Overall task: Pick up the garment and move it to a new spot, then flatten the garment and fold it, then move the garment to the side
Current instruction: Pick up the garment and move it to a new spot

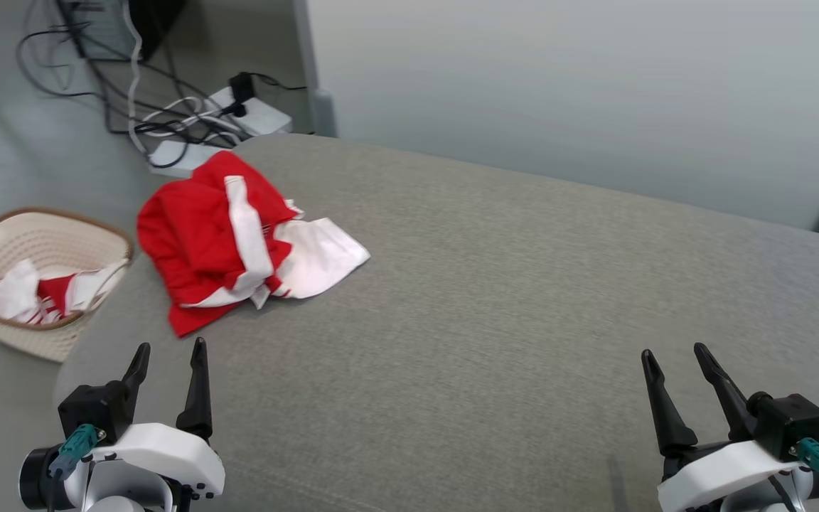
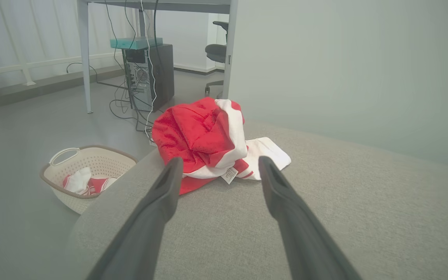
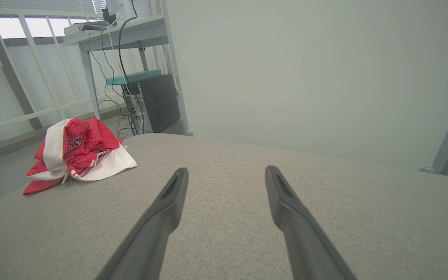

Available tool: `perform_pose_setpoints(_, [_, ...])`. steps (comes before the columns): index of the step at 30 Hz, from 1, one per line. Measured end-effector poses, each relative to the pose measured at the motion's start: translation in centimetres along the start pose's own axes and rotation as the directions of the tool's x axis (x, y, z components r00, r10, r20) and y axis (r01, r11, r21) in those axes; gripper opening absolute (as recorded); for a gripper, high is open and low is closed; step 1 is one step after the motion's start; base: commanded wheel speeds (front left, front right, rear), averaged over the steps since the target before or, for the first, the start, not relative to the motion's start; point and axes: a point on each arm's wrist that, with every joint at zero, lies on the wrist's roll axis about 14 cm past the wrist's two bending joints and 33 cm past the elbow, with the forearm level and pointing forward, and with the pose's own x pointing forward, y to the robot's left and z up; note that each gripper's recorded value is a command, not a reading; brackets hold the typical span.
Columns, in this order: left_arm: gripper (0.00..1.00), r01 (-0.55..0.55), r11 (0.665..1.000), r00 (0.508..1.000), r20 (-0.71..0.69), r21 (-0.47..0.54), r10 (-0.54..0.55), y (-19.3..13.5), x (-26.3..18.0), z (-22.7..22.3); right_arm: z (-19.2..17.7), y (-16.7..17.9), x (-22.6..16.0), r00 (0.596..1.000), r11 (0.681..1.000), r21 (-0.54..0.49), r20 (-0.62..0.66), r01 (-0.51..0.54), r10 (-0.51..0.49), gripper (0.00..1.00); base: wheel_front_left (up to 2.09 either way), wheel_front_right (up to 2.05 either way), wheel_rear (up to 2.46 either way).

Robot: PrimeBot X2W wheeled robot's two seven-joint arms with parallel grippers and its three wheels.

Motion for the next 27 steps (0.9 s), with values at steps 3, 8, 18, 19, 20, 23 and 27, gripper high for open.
perform_pose_setpoints(3, [1.00,-0.049,0.999,0.999,0.006,-0.006,0.049,1.8,-1.0,0.2,-0.2,1.6,1.0,0.999,0.999,0.005,-0.004,-0.049,0.049,1.00,0.00,0.00,0.00])
perform_pose_setpoints(8, [1.00,-0.118,0.993,0.993,0.011,-0.006,0.118,4.3,-2.6,0.2,-0.5,4.1,2.4,0.993,0.993,0.013,-0.011,-0.121,0.121,1.00,0.00,0.00,0.00])
perform_pose_setpoints(18, [1.00,-0.167,0.986,0.986,0.001,-0.015,0.167,5.7,-3.7,-0.2,-1.0,6.3,3.5,0.982,0.982,0.025,-0.022,-0.187,0.188,1.00,0.00,0.00,0.00])
perform_pose_setpoints(19, [1.00,-0.167,0.986,0.986,0.001,-0.015,0.167,5.7,-3.7,-0.2,-1.0,6.2,3.5,0.982,0.982,0.026,-0.021,-0.187,0.187,1.00,0.00,0.00,0.00])
perform_pose_setpoints(20, [1.00,-0.166,0.986,0.986,0.000,-0.016,0.166,5.7,-3.7,-0.3,-1.0,6.2,3.5,0.982,0.982,0.029,-0.021,-0.185,0.186,1.00,0.00,0.00,0.00])
perform_pose_setpoints(23, [1.00,-0.162,0.987,0.987,-0.002,-0.016,0.162,5.6,-3.6,-0.3,-0.9,6.1,3.5,0.983,0.983,0.031,-0.019,-0.183,0.184,1.00,0.00,0.00,0.00])
perform_pose_setpoints(27, [1.00,-0.161,0.987,0.987,-0.007,-0.015,0.161,5.5,-3.6,-0.4,-0.9,6.0,3.5,0.983,0.983,0.031,-0.018,-0.182,0.183,1.00,0.00,0.00,0.00])
